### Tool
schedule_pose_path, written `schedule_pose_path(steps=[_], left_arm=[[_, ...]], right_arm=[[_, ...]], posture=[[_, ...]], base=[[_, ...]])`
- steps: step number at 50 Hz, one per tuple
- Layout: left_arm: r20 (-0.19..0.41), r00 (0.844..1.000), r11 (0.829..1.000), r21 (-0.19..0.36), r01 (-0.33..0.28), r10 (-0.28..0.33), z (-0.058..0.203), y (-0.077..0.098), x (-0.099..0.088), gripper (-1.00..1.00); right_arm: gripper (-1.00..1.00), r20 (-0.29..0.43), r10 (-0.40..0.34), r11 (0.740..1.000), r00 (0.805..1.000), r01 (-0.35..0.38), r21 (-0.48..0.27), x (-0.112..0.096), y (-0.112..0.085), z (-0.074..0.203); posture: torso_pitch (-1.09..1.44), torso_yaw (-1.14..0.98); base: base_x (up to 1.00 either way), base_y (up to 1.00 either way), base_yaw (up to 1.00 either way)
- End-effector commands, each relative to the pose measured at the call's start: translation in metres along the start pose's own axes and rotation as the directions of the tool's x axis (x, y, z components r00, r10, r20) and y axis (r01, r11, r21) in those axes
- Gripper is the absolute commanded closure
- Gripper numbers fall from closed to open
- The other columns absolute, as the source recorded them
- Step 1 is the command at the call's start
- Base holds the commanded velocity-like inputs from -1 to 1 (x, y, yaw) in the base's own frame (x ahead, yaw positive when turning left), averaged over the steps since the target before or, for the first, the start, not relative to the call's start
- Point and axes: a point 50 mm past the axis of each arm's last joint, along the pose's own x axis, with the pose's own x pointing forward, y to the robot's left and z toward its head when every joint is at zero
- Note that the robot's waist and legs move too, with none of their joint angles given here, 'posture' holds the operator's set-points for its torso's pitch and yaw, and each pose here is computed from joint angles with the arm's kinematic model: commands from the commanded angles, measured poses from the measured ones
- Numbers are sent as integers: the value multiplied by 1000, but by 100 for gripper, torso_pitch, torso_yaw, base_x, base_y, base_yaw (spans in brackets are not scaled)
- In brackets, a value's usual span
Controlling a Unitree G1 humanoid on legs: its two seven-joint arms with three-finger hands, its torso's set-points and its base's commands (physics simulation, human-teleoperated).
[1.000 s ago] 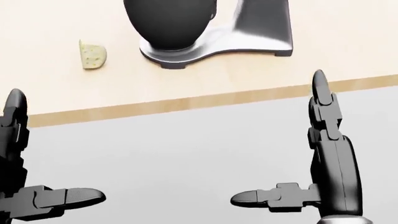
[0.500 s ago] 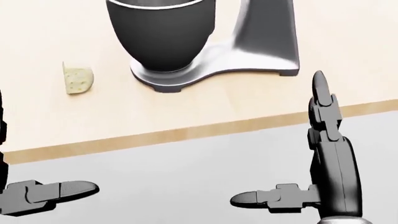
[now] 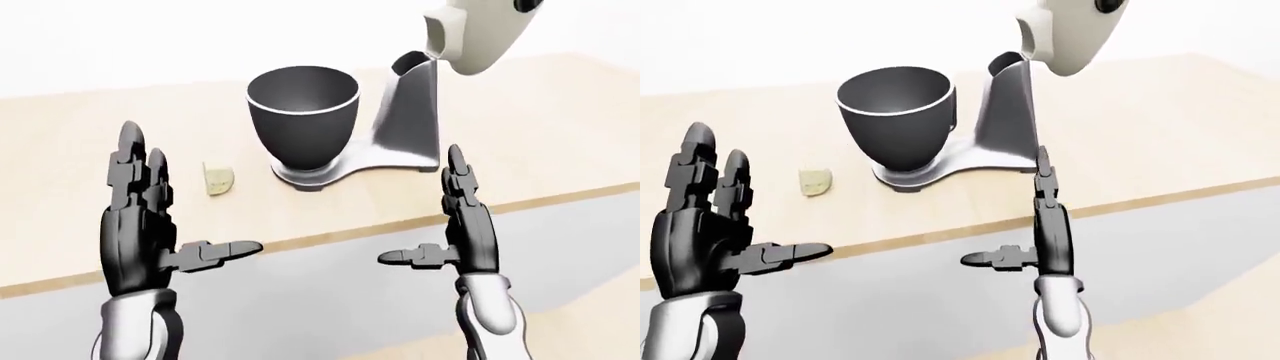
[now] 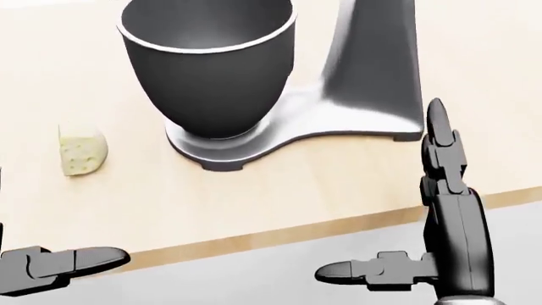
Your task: Place the cheese in the stand mixer bowl.
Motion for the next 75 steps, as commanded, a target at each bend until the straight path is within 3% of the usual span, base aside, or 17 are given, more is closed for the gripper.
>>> schedule_pose_path(steps=[1, 29, 51, 61, 67, 75], left_arm=[[74, 997, 1000, -6, 12, -11, 12, -2, 0, -100], [84, 996, 1000, -18, 9, -7, 17, 1, -1, -100], [101, 995, 1000, 3, 16, -16, 20, 2, 18, -100], [112, 994, 999, 49, 6, -11, 20, 9, 43, -100], [67, 998, 998, 58, 18, -22, 3, 9, 58, -100], [19, 1000, 990, 137, 14, -17, -15, 9, 62, -100]], right_arm=[[-100, 77, -18, 1000, 997, 18, -2, 1, -3, 13], [-100, 104, -83, 997, 991, 83, 9, -8, -12, 17], [-100, 137, -125, 992, 983, 124, 11, -15, -23, 27], [-100, 148, -131, 991, 980, 131, 12, -15, -24, 29], [-100, 155, -135, 991, 979, 135, 9, -16, -25, 31], [-100, 162, -142, 990, 977, 143, 7, -17, -26, 33]], posture=[[0, 0], [0, 0], [0, 0], [0, 0], [0, 0], [0, 0]], base=[[20, 0, 0], [5, 0, 0], [0, 0, 0], [0, 0, 0], [0, 0, 0], [0, 0, 0]])
